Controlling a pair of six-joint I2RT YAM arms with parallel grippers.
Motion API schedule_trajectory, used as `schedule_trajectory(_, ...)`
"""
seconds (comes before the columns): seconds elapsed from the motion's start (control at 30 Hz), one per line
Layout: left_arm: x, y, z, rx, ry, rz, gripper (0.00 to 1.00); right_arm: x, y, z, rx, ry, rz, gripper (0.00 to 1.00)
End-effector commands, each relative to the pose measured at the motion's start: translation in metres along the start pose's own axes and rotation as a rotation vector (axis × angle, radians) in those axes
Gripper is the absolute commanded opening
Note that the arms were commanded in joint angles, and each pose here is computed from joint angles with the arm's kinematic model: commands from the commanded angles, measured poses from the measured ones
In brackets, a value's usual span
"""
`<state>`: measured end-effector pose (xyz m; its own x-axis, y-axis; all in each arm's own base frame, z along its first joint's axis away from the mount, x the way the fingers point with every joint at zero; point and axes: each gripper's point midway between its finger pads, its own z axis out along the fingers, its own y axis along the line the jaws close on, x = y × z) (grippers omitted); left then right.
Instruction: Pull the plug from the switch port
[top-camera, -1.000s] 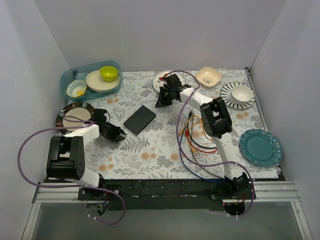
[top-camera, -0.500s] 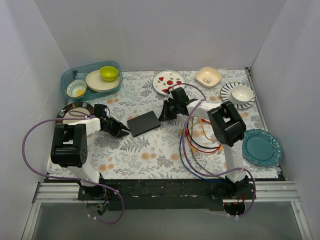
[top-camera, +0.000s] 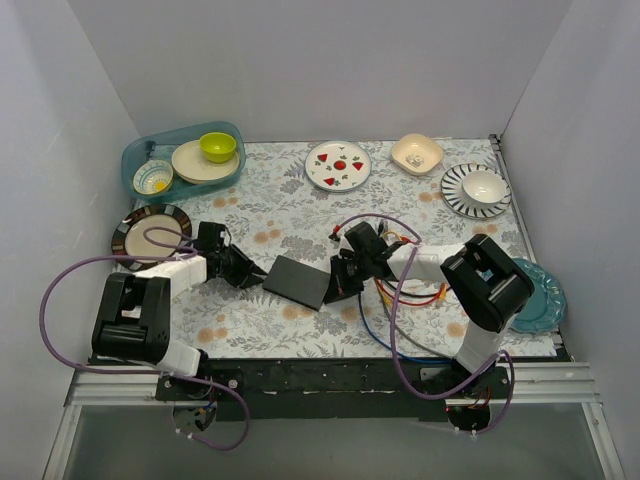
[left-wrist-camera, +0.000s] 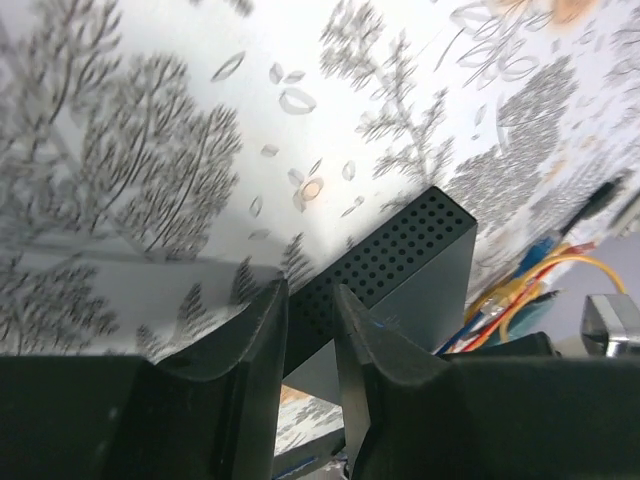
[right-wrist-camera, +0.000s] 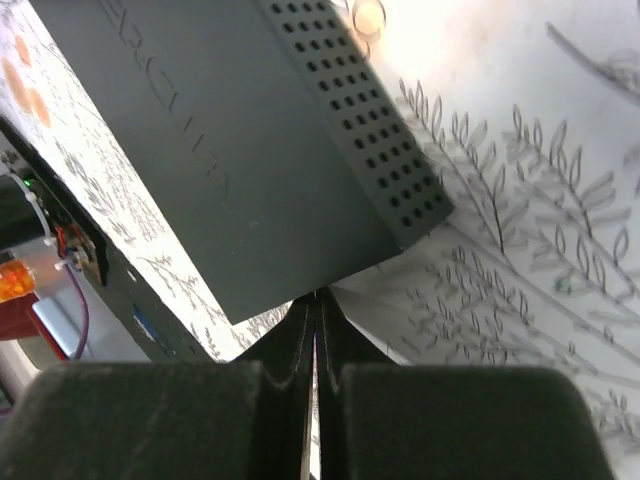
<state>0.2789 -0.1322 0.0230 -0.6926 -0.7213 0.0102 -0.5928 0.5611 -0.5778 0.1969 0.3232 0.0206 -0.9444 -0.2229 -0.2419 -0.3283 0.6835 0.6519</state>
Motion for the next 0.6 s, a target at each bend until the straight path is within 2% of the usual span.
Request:
schedule_trajectory(0.0, -0.011, 0.014, -0.020, -0.126, -0.102, 0.016, 0.26, -0.001, -0.019, -0.006, 0.088, -0.037, -0.001, 0.01)
schedule_trajectory(0.07, -0.027, 0.016, -0.020, -0.179, -0.147, 0.018, 0.26, -0.006, -0.018, -0.007, 0.100, -0.032, -0.002, 0.01)
schedule_trajectory(0.17, -0.038, -0.001, -0.013, -0.134, -0.154, 0.037, 0.26, -0.007, -0.021, -0.005, 0.113, -0.032, 0.012, 0.01)
schedule_trajectory(0.33, -0.009, -0.002, 0.011, -0.095, 0.025, 0.019, 0.25, -0.016, -0.034, -0.003, 0.150, -0.029, 0.035, 0.01)
schedule_trajectory(0.57, 0.014, 0.015, 0.008, -0.057, 0.049, -0.009, 0.25, -0.051, -0.049, -0.005, 0.181, -0.064, 0.053, 0.01)
